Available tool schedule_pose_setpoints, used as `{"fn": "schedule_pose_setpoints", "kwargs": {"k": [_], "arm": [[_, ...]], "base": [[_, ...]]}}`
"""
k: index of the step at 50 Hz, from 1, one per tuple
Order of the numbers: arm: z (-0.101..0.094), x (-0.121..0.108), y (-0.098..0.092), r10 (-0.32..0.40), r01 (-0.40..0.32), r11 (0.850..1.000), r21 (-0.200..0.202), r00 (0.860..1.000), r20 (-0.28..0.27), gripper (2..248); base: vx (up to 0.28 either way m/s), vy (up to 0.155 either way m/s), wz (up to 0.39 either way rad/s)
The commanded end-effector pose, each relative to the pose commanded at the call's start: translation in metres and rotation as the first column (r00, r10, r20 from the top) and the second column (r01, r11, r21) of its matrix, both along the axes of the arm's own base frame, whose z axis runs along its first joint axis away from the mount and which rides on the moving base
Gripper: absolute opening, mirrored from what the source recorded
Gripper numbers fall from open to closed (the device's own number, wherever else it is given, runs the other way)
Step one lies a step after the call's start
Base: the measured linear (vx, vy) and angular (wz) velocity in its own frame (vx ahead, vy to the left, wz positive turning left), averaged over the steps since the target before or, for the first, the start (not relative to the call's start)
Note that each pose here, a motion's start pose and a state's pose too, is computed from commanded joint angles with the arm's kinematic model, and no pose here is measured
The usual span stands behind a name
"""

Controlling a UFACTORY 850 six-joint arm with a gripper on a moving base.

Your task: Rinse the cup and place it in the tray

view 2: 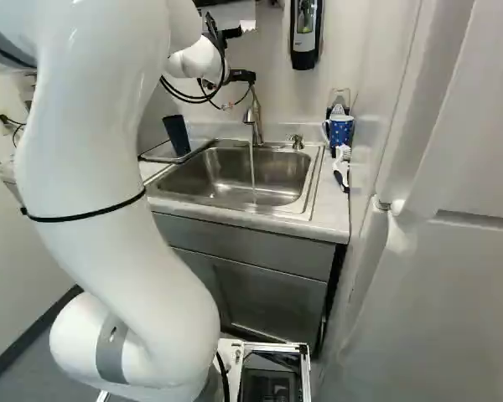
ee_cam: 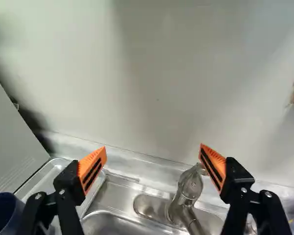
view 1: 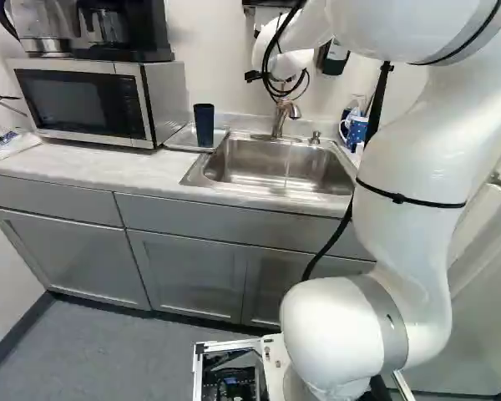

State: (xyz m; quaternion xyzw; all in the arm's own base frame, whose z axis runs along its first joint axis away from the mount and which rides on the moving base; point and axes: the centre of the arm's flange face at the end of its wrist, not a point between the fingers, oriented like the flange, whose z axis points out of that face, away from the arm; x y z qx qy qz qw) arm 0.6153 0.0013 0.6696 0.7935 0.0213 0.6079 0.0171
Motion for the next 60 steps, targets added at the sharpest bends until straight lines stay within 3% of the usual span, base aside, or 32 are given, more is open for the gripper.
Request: {"fn": "schedule_pose_setpoints", "kwargs": {"k": [60], "arm": [[-0.005, -0.048, 0.003, 0.006, -0.006, 1.0, 0.001, 0.996, -0.088, 247]], "base": [[0.0, 0.0, 0.0]]}}
